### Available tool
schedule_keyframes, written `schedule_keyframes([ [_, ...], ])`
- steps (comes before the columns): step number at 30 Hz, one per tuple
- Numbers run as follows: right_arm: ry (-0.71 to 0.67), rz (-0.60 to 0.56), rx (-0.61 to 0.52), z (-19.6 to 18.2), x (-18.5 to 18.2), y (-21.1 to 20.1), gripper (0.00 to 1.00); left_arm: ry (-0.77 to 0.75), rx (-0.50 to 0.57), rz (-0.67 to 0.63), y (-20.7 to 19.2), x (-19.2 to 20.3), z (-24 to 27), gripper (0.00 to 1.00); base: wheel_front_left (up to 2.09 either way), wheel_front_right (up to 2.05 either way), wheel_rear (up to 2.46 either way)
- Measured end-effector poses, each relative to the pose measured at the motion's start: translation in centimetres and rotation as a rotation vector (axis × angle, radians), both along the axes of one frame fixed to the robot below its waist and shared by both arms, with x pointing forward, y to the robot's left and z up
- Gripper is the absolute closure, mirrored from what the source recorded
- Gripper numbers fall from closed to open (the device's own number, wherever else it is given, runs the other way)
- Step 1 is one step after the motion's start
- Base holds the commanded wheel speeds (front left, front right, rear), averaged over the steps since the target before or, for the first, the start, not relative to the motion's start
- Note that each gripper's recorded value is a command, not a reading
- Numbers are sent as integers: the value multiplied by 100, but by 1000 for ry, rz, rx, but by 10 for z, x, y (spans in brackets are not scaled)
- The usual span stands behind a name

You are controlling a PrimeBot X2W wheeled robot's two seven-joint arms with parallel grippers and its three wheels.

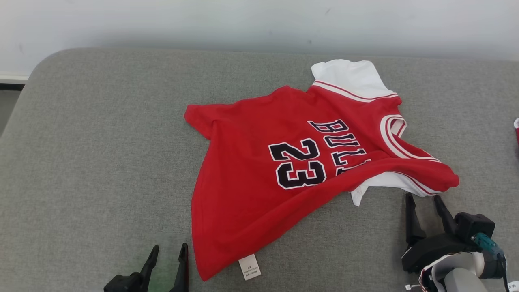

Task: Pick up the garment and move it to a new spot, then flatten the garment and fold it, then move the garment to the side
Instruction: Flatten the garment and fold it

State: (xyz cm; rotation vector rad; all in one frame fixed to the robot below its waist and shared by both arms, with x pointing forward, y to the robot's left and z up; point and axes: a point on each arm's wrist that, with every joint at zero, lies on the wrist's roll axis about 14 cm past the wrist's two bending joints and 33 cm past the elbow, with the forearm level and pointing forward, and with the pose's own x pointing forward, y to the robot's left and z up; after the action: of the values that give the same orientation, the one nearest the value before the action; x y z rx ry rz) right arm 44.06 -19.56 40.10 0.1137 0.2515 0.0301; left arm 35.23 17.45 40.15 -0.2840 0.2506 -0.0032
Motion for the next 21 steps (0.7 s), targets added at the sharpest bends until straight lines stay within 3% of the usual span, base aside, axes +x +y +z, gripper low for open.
schedule_keyframes([
  [5,-2,-1,-7,-1,8,0,0,8,3,10,3,1,-2,0,0,0,0],
  [6,0,1,-8,-2,8,0,5,8,3,11,4,1,-3,0,0,0,0],
  [7,3,1,-7,-3,9,0,22,10,3,12,4,1,-3,0,0,0,0],
  [8,5,2,-5,-4,10,1,62,12,4,13,5,1,-4,0,0,0,0],
  [10,0,3,-2,-2,13,3,100,16,3,11,4,1,-5,0,0,0,0],
  [21,-145,-2,45,45,14,6,100,-3,14,7,4,-3,1,0,0,0,0],
])
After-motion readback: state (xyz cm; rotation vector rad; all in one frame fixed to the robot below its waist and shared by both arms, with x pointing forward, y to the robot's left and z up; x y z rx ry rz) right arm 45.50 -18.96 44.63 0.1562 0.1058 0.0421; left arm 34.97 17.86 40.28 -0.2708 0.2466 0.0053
